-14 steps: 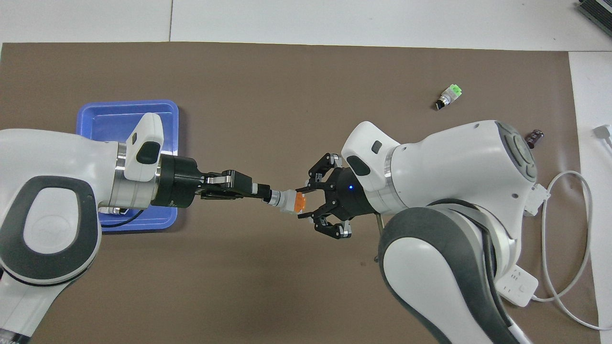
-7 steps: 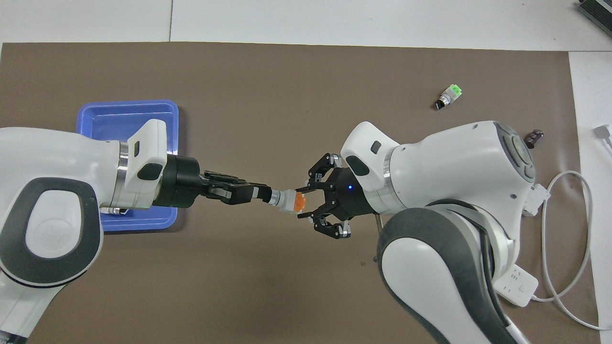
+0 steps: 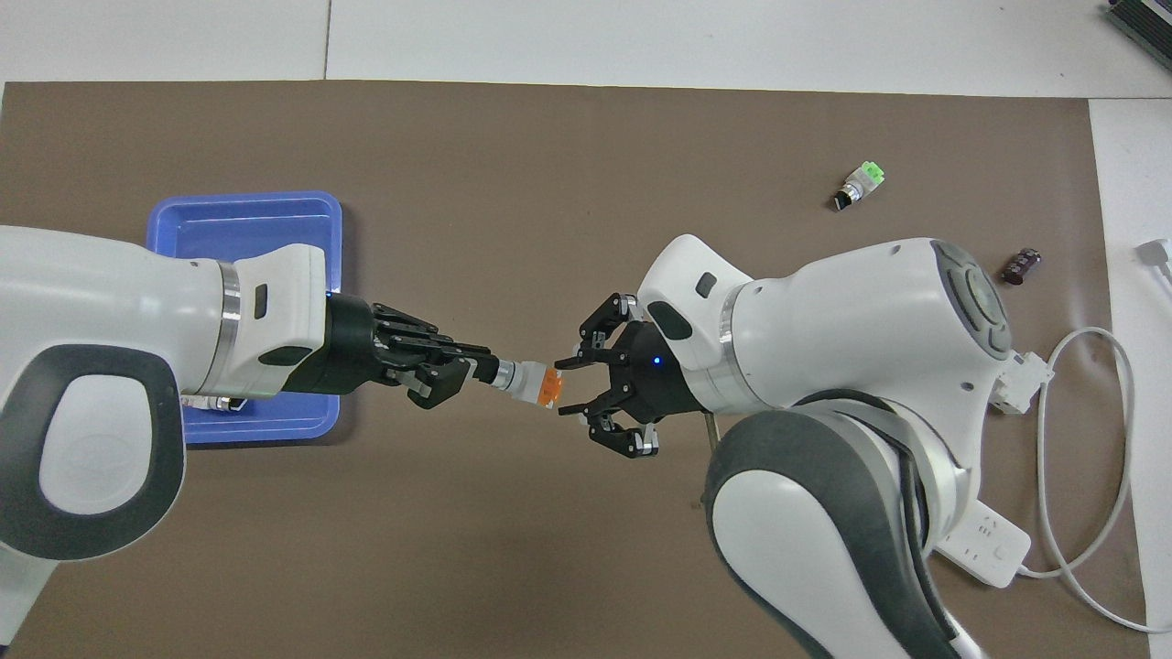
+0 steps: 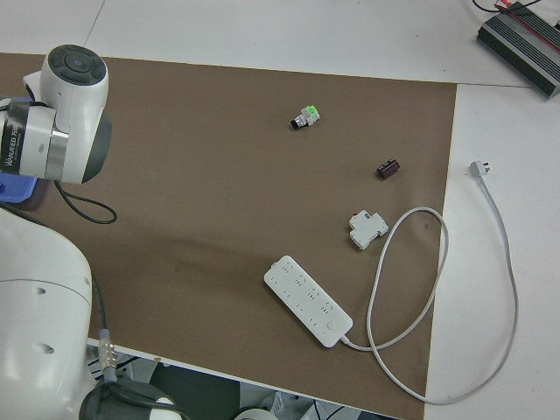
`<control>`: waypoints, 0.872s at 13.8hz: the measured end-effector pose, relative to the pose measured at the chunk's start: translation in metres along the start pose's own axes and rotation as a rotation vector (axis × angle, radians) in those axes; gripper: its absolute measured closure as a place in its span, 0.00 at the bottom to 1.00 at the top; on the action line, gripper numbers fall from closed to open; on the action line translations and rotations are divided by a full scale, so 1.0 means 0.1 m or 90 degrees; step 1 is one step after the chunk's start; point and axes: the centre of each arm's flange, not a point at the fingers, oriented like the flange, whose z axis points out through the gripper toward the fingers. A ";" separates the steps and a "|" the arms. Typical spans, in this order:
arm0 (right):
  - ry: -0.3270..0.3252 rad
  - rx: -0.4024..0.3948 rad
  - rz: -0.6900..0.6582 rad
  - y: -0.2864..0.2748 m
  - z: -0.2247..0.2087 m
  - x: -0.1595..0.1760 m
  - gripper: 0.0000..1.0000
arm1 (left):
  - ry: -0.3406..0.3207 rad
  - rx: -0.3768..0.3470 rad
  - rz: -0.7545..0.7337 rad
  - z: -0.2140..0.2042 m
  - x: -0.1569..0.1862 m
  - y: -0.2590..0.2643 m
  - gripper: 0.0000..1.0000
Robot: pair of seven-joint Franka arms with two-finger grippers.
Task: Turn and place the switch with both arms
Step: 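Open the right gripper and pull the switch away with the left gripper, then lower the switch into the blue bin and open the left gripper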
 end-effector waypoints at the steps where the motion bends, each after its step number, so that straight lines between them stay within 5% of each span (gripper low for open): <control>1: 0.000 0.001 -0.002 -0.02 -0.05 0.01 0.67 | 0.001 0.012 0.003 -0.03 -0.01 -0.07 0.90; 5: 0.001 -0.002 -0.006 -0.05 -0.11 0.04 0.97 | 0.004 0.022 0.005 -0.06 -0.01 -0.13 0.90; 7: -0.001 -0.002 -0.007 -0.05 -0.11 0.04 0.99 | 0.010 0.028 -0.002 -0.09 0.00 -0.14 0.90; 12: -0.068 -0.018 -0.019 -0.03 -0.14 -0.03 0.44 | -0.005 0.170 -0.078 -0.55 -0.04 -0.58 0.90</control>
